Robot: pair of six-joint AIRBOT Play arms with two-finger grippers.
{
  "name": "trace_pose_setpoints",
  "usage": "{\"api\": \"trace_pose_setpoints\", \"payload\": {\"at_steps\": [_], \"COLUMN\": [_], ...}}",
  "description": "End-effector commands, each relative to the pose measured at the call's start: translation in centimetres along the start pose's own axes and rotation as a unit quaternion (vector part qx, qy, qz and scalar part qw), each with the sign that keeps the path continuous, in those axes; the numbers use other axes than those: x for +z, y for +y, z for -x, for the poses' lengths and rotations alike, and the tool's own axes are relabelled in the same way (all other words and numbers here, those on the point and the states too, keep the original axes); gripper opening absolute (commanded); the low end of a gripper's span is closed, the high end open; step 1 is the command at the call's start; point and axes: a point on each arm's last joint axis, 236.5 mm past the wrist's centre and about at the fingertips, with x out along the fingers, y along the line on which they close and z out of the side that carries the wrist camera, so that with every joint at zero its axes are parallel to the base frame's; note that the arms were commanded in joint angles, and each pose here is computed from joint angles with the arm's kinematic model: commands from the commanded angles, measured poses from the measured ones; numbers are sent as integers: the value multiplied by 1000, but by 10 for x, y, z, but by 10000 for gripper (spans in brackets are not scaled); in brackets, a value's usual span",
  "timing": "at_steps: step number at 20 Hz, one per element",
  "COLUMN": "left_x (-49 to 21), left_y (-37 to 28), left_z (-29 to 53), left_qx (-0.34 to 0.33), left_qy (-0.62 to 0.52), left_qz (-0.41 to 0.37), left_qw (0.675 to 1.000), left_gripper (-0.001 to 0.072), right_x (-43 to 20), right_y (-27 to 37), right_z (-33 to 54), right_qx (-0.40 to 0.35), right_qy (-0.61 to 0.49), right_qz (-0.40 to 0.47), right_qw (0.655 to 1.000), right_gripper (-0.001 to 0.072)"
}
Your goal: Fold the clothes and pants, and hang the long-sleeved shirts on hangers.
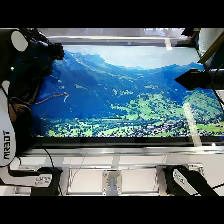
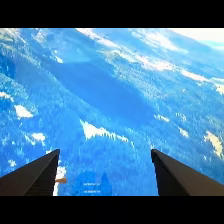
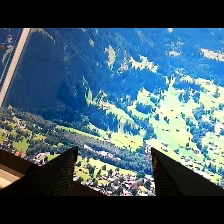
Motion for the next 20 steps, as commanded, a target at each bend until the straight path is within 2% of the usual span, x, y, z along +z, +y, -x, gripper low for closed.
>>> {"api": "trace_pose_setpoints", "payload": {"at_steps": [1,2,7,11,13,15,20], "left_x": [8,6,5,-2,-7,-33,-159], "left_y": [0,5,86,107,116,155,253], "left_z": [-12,-17,-11,-7,-10,-6,21], "left_qx": [0,8,166,193,203,259,323], "left_qy": [-18,-15,-1,18,28,87,300], "left_qz": [0,-4,-78,-77,-77,-80,34], "left_qw": [1000,1000,983,978,976,958,897], "left_gripper": [651,652,652,650,650,650,650], "right_x": [5,18,82,104,103,101,63], "right_y": [-1,-5,-20,-23,-18,-20,-15], "right_z": [0,1,16,26,26,25,5], "right_qx": [-2,-11,-50,-59,-48,-51,-32], "right_qy": [-9,-37,-175,-224,-222,-219,-130], "right_qz": [8,30,33,30,25,27,27], "right_qw": [1000,999,983,972,973,974,991], "right_gripper": [500,501,501,500,500,500,501]}}
